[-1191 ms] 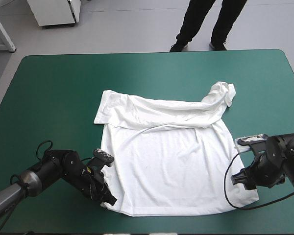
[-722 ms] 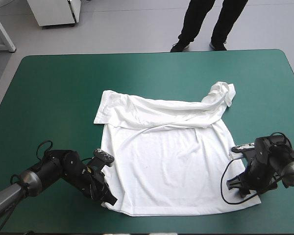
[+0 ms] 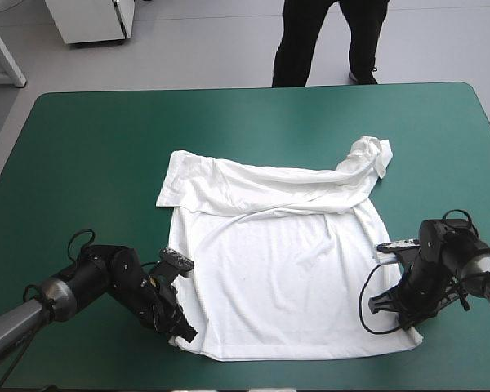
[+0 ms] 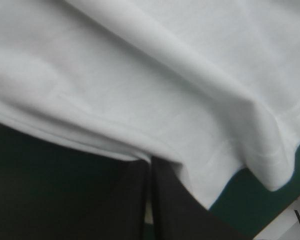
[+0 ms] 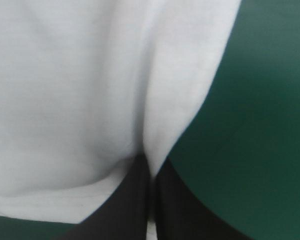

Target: Fold the cloth

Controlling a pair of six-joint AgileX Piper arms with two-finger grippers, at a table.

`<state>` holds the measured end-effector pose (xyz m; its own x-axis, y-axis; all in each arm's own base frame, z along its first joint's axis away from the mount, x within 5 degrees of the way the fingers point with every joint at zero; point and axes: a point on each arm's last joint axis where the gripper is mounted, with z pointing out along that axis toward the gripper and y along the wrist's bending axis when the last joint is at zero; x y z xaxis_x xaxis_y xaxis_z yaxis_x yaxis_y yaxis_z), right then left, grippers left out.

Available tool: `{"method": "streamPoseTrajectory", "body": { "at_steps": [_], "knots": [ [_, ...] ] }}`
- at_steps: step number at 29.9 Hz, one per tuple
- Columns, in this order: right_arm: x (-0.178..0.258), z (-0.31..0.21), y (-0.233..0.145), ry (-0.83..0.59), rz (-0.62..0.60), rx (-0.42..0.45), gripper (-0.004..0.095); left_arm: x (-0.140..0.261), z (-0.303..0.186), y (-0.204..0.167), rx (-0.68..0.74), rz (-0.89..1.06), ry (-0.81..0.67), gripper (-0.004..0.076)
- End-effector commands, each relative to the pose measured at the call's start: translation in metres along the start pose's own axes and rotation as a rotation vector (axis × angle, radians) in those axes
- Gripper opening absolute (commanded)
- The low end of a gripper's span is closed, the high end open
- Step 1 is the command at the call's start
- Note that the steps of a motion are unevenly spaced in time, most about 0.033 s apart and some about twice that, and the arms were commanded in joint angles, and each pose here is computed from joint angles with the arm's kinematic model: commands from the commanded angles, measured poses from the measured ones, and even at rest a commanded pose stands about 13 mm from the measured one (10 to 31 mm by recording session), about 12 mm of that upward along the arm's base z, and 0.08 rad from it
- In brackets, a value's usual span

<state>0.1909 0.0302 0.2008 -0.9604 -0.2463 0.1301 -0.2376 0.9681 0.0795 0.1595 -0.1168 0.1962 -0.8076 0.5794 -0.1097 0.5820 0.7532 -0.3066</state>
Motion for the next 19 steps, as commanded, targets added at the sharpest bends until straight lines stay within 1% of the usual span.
{"method": "streamPoseTrajectory", "body": {
  "at_steps": [1,4,8,9,15,19],
  "knots": [
    [0.001,-0.002,0.006,-0.077,0.018,-0.059,-0.0016,0.0,-0.006,-0.002,-0.026,0.018,0.028,-0.0003],
    [0.008,-0.03,0.009,-0.204,0.018,-0.049,-0.0016,-0.005,-0.034,-0.009,-0.068,0.054,-0.036,-0.0003],
    [0.023,-0.09,0.014,-0.436,0.02,-0.015,-0.0016,-0.007,-0.088,-0.022,-0.131,0.099,-0.172,-0.0003],
    [0.027,-0.102,0.015,-0.475,0.019,-0.013,-0.0016,-0.007,-0.103,-0.026,-0.149,0.111,-0.214,-0.0003],
    [0.064,-0.186,0.026,-0.76,0.007,0.003,-0.0016,0.007,-0.186,-0.053,-0.217,0.17,-0.419,-0.0006],
    [0.089,-0.236,0.034,-0.961,-0.019,-0.001,-0.0016,0.016,-0.244,-0.076,-0.225,0.223,-0.639,-0.0006]
  ]
}}
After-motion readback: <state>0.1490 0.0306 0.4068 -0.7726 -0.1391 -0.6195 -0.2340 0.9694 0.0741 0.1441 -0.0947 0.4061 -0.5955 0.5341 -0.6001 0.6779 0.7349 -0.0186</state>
